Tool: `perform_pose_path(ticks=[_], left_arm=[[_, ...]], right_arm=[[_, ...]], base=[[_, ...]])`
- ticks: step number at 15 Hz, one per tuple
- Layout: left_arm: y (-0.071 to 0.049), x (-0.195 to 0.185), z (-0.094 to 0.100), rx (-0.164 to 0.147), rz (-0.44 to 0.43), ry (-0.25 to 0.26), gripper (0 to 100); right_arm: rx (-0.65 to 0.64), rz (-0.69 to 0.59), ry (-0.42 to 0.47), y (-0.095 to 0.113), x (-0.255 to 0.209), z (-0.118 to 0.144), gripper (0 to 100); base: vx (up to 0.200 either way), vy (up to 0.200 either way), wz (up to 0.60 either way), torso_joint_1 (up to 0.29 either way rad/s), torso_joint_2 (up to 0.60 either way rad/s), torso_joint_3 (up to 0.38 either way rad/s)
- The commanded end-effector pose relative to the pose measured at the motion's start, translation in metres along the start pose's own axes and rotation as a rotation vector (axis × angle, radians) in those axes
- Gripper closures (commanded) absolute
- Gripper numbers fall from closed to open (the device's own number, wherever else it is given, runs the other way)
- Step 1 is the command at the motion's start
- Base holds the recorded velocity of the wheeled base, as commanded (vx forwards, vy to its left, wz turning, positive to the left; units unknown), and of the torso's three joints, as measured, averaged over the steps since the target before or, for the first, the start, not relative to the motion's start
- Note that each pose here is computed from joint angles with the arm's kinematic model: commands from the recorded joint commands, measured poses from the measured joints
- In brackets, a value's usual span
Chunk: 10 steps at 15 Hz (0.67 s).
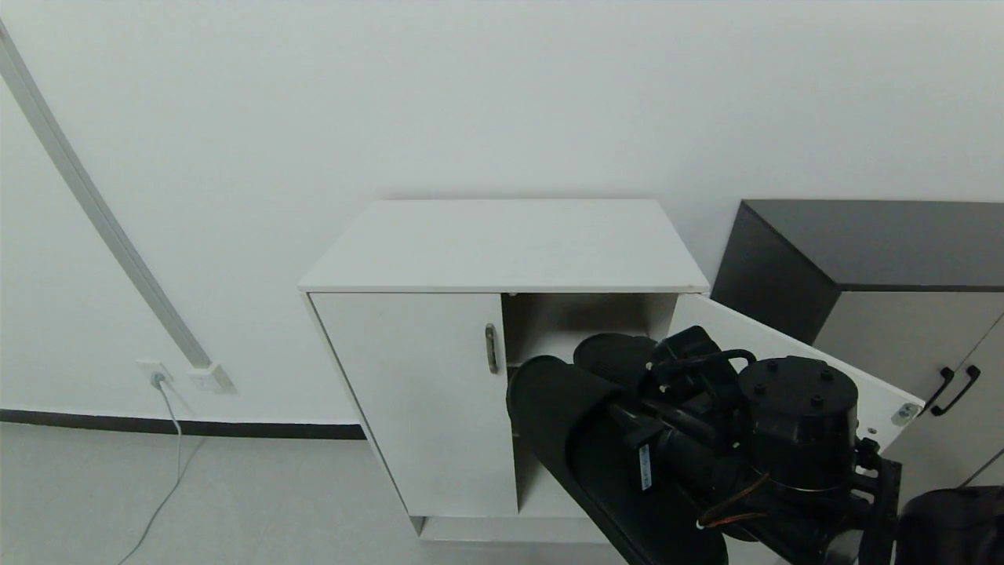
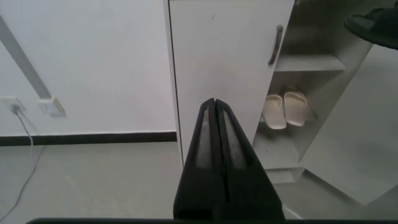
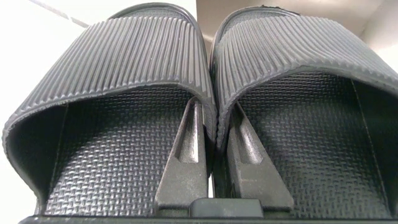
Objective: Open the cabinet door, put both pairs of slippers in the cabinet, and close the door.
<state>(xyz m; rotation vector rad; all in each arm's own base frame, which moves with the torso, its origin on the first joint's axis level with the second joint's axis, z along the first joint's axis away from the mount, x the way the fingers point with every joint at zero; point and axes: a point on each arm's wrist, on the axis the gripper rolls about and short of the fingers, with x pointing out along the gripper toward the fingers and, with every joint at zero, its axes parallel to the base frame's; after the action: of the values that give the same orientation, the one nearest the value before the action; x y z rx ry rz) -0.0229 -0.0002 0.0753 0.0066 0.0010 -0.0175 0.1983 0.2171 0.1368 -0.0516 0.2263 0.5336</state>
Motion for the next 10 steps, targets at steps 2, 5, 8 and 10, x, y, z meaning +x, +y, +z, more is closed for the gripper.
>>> perform_pose_path(ticks=[2,5,8,10], left_arm=[[0.0,0.0,0.0003,0.0,0.001,0.0,100],[0.0,0.0,0.0003,0.0,0.001,0.0,100],[0.0,0.0001,-0.0001,0.0,0.001,0.002,100],[0.0,0.0,0.0003,0.0,0.001,0.0,100]], right_arm=[[-0.003,-0.003,0.021,0.0004,0.0037,-0.0056,100],[-0.004,-0.005,0.022,0.0004,0.004,-0.006,100],[-0.004,-0.005,0.022,0.0004,0.004,-0.006,100],[-0.004,-0.003,0.022,0.0005,0.004,-0.006,100]], base=[[0.0,0.0,0.0,-0.22,0.54,0.32],[0.0,0.0,0.0,-0.221,0.53,0.321],[0.0,0.0,0.0,-0.196,0.52,0.321],[0.0,0.0,0.0,-0.176,0.5,0.315]])
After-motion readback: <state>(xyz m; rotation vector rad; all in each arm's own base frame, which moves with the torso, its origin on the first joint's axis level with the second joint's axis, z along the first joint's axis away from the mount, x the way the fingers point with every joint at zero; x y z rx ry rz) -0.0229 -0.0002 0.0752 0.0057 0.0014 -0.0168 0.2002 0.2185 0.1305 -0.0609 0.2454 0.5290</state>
